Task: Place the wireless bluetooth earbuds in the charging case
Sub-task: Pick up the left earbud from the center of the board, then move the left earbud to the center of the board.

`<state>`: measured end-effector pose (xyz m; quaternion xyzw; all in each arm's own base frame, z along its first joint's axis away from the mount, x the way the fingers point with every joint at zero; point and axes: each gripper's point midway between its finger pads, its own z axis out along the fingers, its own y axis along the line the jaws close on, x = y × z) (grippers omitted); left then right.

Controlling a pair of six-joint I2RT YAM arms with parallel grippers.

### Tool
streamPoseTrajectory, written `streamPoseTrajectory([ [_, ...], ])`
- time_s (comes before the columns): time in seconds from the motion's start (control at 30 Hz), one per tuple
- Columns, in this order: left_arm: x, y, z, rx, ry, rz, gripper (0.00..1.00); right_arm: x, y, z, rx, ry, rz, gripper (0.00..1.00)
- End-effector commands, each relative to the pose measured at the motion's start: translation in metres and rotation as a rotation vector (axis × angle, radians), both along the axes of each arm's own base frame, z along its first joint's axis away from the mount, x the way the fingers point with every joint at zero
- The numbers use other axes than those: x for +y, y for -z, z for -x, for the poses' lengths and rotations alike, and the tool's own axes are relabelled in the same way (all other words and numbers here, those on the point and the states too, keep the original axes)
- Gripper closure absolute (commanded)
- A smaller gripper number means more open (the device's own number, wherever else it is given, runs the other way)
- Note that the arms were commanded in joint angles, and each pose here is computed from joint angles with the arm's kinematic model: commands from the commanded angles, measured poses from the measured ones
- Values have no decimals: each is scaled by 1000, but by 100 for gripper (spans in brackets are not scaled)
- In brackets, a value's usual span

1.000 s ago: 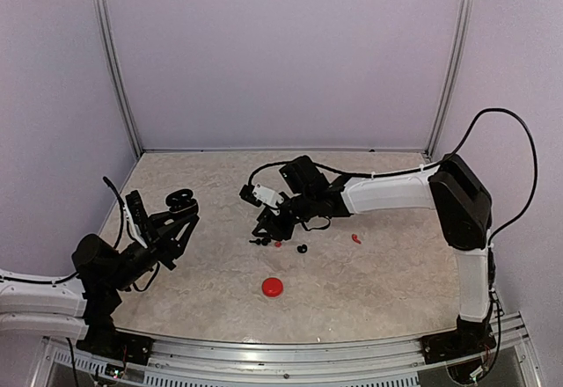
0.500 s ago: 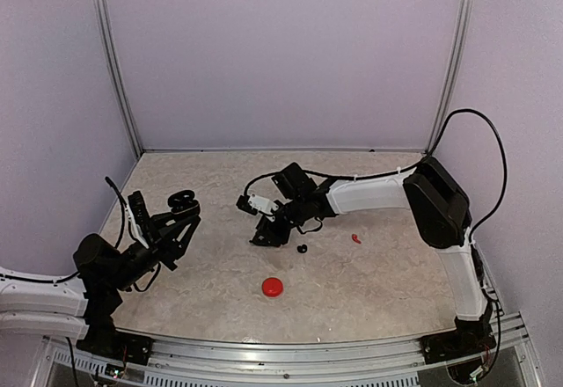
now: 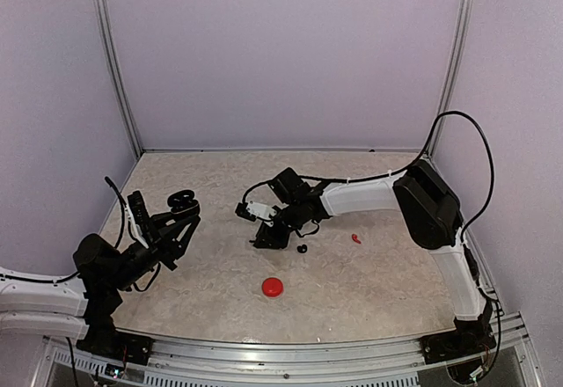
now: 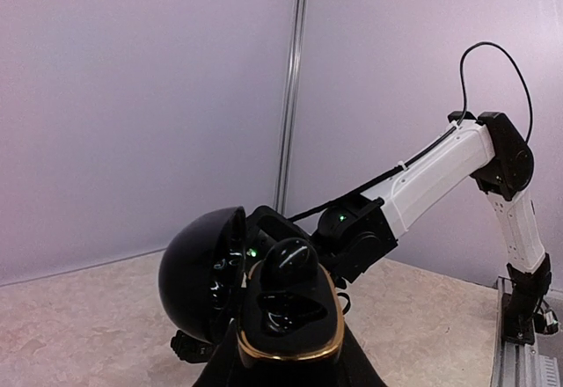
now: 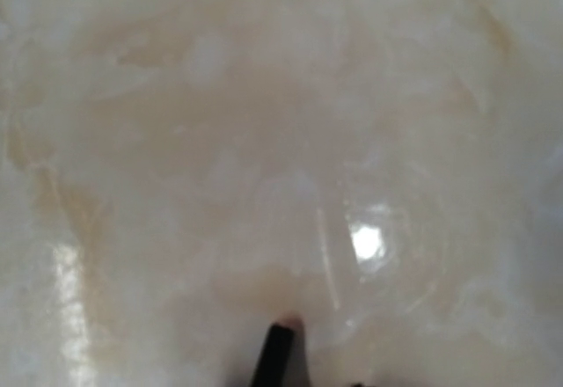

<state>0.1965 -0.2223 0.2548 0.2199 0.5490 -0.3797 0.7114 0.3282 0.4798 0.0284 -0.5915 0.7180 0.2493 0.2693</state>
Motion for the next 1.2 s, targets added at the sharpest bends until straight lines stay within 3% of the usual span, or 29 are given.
streamPoseTrajectory([
  [0.0,3,-10,2,-41,-4,24,98,-1,7,2,1,-13,29,72],
  [0.23,3,-12,2,-44,-1,28,98,4,8,14,-44,-27,75,81],
  [0.6,1,-16,3,-48,12,35,99,4,-41,39,-20,-28,-14,85],
  [0.87,1,-13,4,-40,15,25,99,-27,-30,66,23,-15,20,85],
  [1.17,-1,-15,4,-44,23,22,99,-80,-16,83,34,138,-21,85],
])
